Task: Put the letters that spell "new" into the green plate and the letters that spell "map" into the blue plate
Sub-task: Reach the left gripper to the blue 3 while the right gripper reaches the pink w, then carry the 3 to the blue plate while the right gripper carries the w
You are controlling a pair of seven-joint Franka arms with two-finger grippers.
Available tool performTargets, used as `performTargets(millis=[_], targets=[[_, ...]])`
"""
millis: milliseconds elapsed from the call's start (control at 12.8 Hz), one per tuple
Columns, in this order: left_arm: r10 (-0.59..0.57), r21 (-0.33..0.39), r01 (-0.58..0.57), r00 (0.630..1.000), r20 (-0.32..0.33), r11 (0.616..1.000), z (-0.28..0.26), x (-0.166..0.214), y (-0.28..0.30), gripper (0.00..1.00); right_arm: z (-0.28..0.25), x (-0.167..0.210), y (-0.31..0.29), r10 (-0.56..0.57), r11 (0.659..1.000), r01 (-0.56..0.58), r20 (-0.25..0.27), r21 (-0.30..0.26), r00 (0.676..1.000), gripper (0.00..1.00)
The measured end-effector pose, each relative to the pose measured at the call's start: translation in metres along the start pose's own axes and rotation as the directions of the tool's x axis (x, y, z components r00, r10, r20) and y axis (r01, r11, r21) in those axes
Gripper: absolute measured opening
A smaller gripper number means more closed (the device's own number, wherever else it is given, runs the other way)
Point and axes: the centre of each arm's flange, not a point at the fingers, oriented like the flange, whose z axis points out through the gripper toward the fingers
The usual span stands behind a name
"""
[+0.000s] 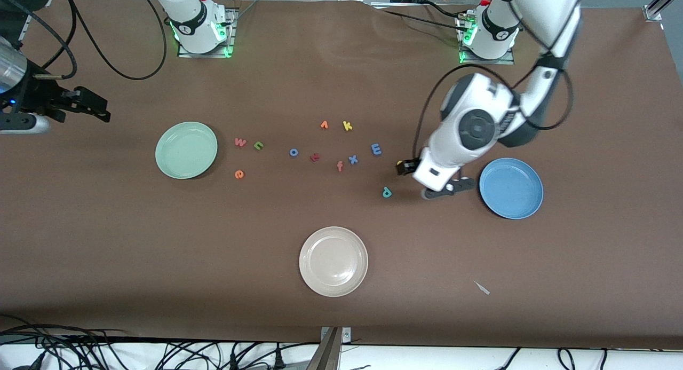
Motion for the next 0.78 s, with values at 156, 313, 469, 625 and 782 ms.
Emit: performTargets(millis=[156, 313, 469, 625, 782], targets=[[-0.064, -0.007, 0.064, 0.998, -0.021, 0.998, 0.033, -0.036, 0.016, 1.00, 0.028, 0.006, -0.019, -0.032, 0.999, 0.032, 0.056, 0.007, 0.998, 1.00], [-0.109, 0.010, 0.110, 0.991, -0.076, 0.994, 0.058, -0.070, 0.030, 1.00, 0.065, 0.011, -0.058, -0.101, 0.995, 0.100, 0.127, 0.011, 0.987, 1.00], [-0.153, 0.010, 0.156, 0.979, -0.131, 0.988, 0.087, -0.100, 0.040, 1.00, 0.113, 0.011, -0.108, -0.190, 0.982, 0.191, 0.175, 0.015, 0.966, 1.00], [-0.150, 0.028, 0.155, 0.978, -0.145, 0.987, 0.115, -0.116, 0.046, 1.00, 0.151, 0.004, -0.152, -0.284, 0.959, 0.284, 0.140, 0.022, 0.949, 1.00], [-0.137, 0.033, 0.143, 0.981, -0.138, 0.989, 0.135, -0.120, 0.046, 0.98, 0.189, -0.010, -0.178, -0.356, 0.934, 0.356, 0.105, 0.023, 0.929, 1.00]])
